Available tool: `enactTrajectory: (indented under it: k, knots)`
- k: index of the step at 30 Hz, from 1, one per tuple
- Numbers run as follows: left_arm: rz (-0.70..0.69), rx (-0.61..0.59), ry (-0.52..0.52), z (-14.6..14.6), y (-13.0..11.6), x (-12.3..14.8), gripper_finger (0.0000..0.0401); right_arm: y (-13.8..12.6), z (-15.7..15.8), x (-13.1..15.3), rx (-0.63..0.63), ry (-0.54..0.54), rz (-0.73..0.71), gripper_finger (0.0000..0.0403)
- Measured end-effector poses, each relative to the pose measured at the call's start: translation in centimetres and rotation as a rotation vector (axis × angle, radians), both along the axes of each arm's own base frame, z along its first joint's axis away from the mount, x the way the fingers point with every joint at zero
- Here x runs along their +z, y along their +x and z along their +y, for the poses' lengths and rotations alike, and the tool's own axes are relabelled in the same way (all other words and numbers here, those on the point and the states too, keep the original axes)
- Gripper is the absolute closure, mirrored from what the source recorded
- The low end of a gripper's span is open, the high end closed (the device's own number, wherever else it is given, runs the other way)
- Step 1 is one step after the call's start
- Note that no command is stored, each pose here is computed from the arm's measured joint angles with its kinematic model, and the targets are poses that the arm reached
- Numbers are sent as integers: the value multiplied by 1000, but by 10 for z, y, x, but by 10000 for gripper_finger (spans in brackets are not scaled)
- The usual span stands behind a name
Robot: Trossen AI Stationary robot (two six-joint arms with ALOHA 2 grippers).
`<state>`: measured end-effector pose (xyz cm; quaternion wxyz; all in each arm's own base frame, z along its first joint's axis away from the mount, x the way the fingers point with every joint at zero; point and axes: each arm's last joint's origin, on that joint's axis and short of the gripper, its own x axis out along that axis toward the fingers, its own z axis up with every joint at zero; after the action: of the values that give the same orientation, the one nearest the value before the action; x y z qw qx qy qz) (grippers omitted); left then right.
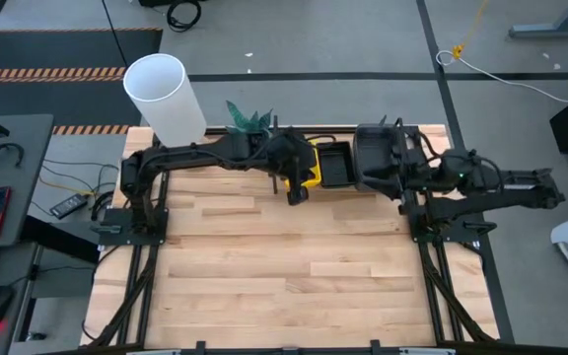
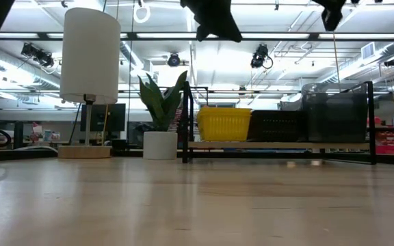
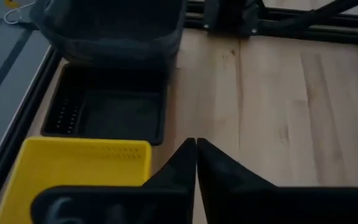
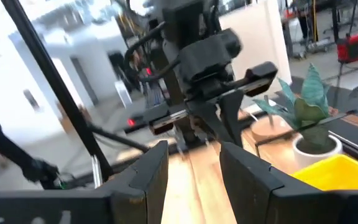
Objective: Stack baskets on shelf by color
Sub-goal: Return to Home Position
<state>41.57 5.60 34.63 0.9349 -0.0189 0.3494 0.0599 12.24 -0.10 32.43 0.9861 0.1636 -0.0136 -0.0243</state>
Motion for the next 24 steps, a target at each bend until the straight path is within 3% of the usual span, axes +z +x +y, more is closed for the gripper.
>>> enactTrajectory:
  k: [5,12,19,24]
  knots:
    - [1,-20,-2,-7,1,0,395,-6,0,-27,6,68,-129,253]
    - [37,-24,-6,-9,-2,-2,388,-10,0,-62,18,142,-202,253]
    - [87,-40,-12,-17,-7,-3,395,-23,1,-73,50,163,-223,253]
    - [59,-33,-20,-18,-18,12,388,-37,0,-79,21,147,-262,253]
